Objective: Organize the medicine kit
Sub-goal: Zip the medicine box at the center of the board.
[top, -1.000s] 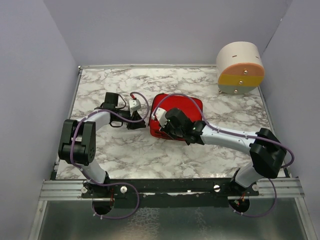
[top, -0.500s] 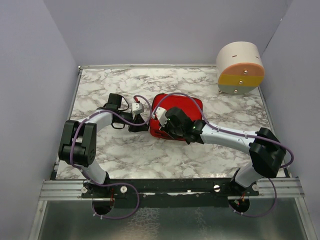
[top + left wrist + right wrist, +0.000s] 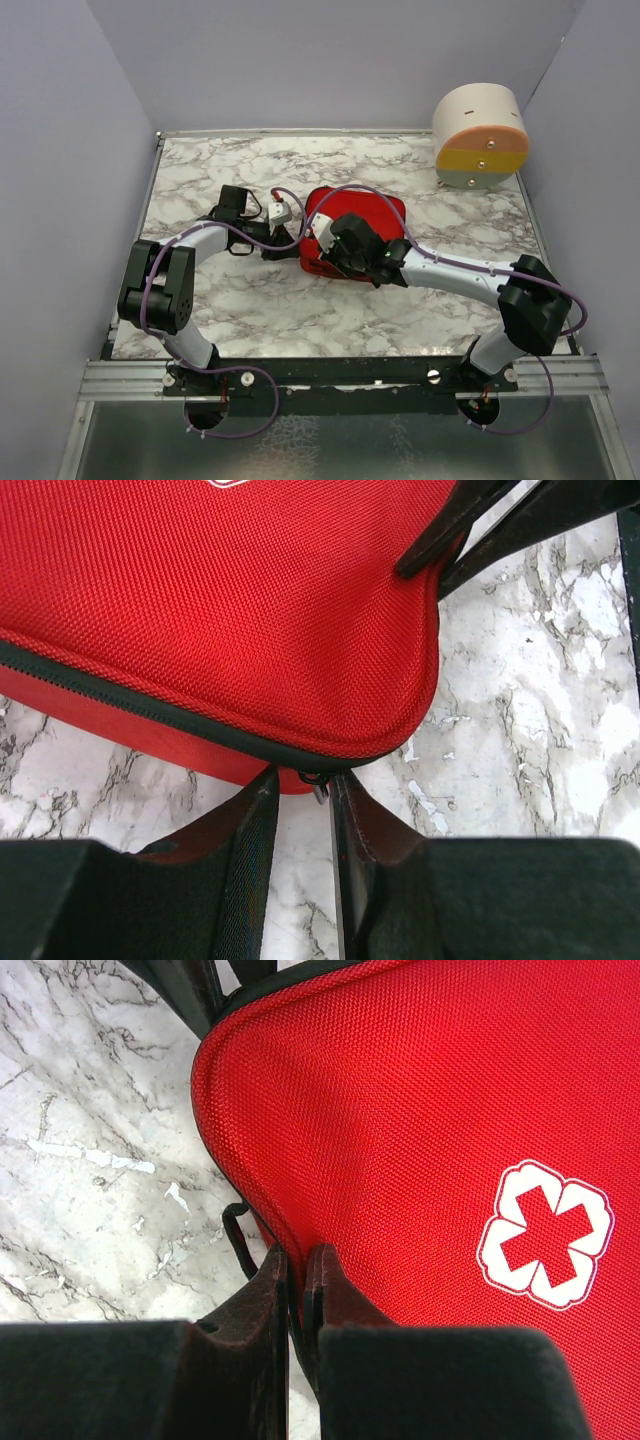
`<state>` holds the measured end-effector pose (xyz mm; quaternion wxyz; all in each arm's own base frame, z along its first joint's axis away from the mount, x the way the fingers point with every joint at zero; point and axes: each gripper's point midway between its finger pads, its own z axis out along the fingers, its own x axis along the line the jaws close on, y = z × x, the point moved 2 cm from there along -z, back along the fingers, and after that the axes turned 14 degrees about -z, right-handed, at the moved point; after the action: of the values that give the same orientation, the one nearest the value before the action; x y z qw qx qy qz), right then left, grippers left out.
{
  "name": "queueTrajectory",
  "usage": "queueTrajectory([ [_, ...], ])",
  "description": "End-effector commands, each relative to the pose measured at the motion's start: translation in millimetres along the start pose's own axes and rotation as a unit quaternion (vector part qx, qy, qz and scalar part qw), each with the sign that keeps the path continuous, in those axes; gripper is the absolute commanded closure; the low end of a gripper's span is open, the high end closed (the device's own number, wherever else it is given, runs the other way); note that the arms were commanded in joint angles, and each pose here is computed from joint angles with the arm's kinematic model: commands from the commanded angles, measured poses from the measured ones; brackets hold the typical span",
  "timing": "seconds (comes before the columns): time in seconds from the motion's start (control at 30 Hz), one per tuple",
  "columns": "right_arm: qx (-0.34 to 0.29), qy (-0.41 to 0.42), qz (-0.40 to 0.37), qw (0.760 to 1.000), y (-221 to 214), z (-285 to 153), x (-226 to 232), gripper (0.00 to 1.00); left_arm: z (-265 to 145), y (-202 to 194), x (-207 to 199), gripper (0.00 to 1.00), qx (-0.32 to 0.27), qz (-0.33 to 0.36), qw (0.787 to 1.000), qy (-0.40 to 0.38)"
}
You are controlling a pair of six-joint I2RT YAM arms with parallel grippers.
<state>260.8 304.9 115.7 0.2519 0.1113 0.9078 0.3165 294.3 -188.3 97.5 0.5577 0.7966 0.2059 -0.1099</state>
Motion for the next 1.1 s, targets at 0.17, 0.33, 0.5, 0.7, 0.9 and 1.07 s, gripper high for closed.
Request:
queueTrajectory([
  [0.17,0.04,0.014,0.021,0.999,-20.7,10.2,6.0,0.99,4.3,4.6,7.5,0.75,-0.013,-0.009,1.0,0.021],
  [0.33,0.039,0.012,0.022,0.999,-19.7,10.5,5.2,0.99,5.3,5.2,7.8,0.94,-0.013,-0.012,1.0,0.022],
  [0.5,0.041,0.014,0.021,0.999,-20.7,9.7,5.9,0.99,5.6,6.1,9.6,1.0,-0.014,-0.009,0.999,0.027],
  [0.7,0.04,0.018,0.021,0.999,-21.0,6.6,7.1,0.99,1.7,8.2,20.7,1.0,-0.015,-0.001,0.998,0.062],
  [0.9,0.041,0.02,0.02,0.999,-21.3,4.4,7.5,0.99,-7.7,20.9,42.5,1.0,-0.027,0.014,0.992,0.121],
  [1.07,0.04,0.029,0.014,0.999,-20.2,2.1,9.1,0.99,-16.5,32.9,65.5,1.0,-0.025,0.023,0.985,0.17],
])
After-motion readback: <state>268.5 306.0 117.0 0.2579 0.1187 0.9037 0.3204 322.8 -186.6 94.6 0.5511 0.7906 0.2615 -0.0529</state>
